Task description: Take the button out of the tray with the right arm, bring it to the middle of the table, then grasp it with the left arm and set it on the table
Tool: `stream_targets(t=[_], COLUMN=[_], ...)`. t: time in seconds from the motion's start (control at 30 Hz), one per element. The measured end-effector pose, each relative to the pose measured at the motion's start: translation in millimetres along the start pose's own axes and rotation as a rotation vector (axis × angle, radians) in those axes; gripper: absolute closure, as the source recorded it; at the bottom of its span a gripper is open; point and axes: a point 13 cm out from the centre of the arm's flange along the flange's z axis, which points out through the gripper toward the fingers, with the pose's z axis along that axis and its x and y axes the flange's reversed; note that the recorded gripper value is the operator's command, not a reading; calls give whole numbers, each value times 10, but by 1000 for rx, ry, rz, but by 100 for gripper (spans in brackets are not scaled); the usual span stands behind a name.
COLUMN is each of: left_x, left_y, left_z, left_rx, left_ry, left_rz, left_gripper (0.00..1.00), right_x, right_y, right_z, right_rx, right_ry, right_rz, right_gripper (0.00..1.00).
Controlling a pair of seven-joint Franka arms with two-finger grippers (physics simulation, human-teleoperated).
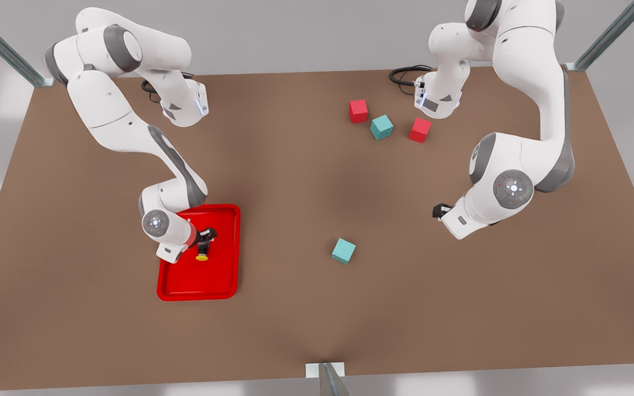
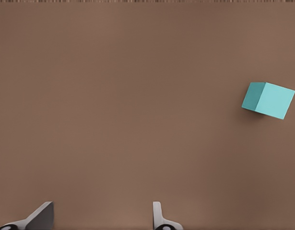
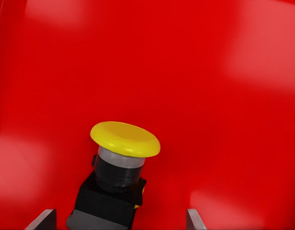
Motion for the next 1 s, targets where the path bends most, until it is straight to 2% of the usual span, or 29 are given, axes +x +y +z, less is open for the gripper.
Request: stream_targets(t=[0.33, 0.53, 0.63, 0.77, 0.83, 0.93, 1.0], left_x=[-23, -27, -27, -27, -26, -23, -21], left_y=[-2, -2, -2, -2, -2, -2, -4], left_z=[-4, -2, -2, -2, -5, -8, -9], left_rx=[1, 1, 1, 1, 1, 1, 1], left_ry=[-8, -8, -9, -9, -9, -9, -8], left_rz=[1, 1, 1, 1, 1, 1, 1], left_gripper=[0, 0, 0, 0, 0, 0, 0], right_x=[18, -16, -32, -35, -35, -41, -41], right_y=[20, 92, 104, 87, 76, 66, 62], right_z=[-9, 8, 2, -1, -3, -23, -25], right_rx=[4, 1, 1, 0, 0, 1, 1], right_ry=[-30, -45, -50, -53, -54, -57, -57], right_rz=[-6, -14, -13, -7, -3, -1, 1], right_gripper=[0, 6, 18, 20, 30, 32, 39])
